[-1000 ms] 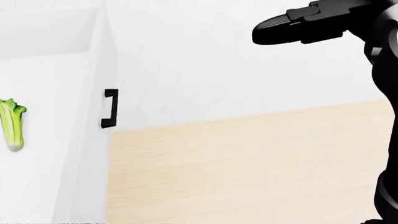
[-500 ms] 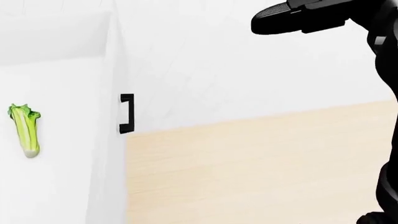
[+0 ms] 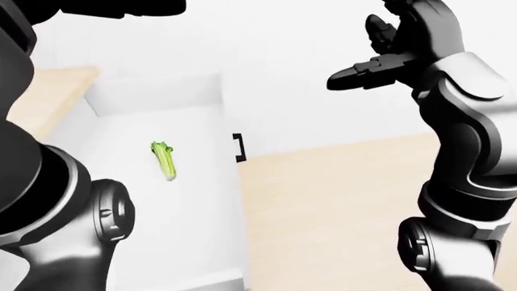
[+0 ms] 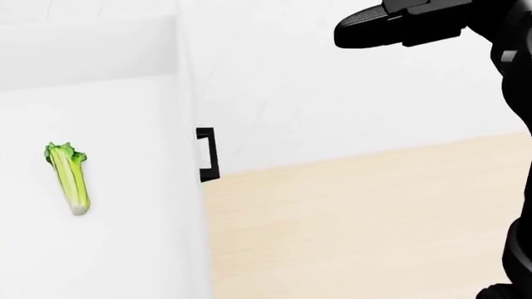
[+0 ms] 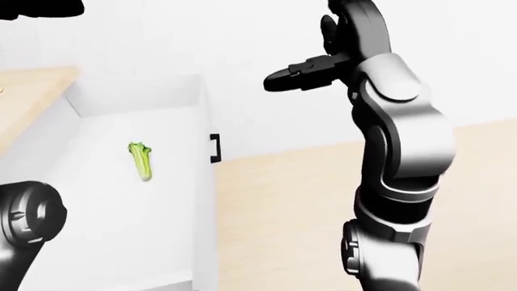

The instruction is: Close the right drawer.

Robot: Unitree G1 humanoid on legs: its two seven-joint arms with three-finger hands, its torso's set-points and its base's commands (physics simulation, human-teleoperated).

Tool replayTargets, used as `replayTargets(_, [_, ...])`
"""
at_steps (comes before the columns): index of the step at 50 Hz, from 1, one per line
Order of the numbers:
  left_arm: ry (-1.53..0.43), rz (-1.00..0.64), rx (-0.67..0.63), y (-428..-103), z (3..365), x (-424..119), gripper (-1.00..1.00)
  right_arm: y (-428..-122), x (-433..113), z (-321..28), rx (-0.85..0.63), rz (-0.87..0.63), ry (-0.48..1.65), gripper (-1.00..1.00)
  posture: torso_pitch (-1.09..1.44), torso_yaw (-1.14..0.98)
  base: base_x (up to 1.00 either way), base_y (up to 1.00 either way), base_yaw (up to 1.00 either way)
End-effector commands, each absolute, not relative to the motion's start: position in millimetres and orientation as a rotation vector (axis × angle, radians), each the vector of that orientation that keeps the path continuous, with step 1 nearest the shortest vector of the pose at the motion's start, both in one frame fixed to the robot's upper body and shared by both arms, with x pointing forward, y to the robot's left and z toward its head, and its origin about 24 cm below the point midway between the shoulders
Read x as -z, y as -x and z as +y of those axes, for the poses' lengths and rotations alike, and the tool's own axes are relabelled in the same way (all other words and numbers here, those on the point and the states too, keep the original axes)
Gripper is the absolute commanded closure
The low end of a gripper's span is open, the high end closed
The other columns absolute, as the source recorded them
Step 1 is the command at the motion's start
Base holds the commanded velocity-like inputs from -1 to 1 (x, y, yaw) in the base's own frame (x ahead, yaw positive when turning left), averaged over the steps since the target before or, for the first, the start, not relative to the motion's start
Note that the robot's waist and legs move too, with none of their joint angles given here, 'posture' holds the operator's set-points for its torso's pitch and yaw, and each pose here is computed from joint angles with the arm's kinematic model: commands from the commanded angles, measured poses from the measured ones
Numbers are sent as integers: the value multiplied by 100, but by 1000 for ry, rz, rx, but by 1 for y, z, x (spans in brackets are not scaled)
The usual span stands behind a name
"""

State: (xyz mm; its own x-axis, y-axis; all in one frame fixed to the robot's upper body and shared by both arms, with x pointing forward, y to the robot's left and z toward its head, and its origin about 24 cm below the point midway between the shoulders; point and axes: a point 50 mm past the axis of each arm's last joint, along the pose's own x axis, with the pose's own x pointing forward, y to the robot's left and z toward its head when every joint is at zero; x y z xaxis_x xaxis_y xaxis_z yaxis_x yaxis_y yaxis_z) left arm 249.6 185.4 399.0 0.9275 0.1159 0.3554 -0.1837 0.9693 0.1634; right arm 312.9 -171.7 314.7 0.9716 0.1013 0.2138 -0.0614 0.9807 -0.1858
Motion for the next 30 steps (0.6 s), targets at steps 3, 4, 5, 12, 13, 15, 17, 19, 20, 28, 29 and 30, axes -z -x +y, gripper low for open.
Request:
replayTargets(3, [-198,-409,-155,-243,184,-408,-100,-308,-328,-174,-66,-288,184,-100,0,0,0,21,0])
replayTargets(4, [-198,-410,-155,-243,184,-408,-100,-308,-328,-174,-66,-289,185,-100,0,0,0,21,0])
replayTargets(5, [-198,-410,-155,-243,184,-408,-100,-308,-328,-173,-66,-289,185,-100,0,0,0,21,0])
replayTargets(12, [-198,-410,-159,-241,185,-409,-100,-308,-330,-174,-64,-289,187,-100,0,0,0,21,0])
replayTargets(13, [-198,-411,-159,-241,186,-409,-100,-308,-331,-174,-63,-289,188,-100,0,0,0,21,0])
replayTargets(15, [-200,-410,-160,-241,186,-409,-100,-308,-331,-174,-63,-289,188,-100,0,0,0,21,0])
replayTargets(17, [-201,-411,-159,-241,185,-410,-100,-308,-331,-174,-63,-289,189,-100,0,0,0,21,0])
replayTargets(19, [-201,-412,-160,-241,185,-411,-100,-309,-332,-174,-64,-289,190,-100,0,0,0,21,0])
replayTargets(20, [-201,-412,-160,-240,185,-411,-100,-309,-332,-173,-65,-289,190,-100,0,0,0,22,0])
replayTargets(28, [-201,-412,-159,-241,185,-411,-100,-309,-333,-173,-65,-292,188,-100,0,0,0,11,0])
replayTargets(29, [-201,-412,-159,-241,185,-411,-100,-309,-332,-173,-64,-290,188,-100,0,0,0,0,0])
replayTargets(30, [-201,-412,-159,-241,185,-411,-100,-310,-332,-173,-63,-288,188,-100,0,0,-2,0,0])
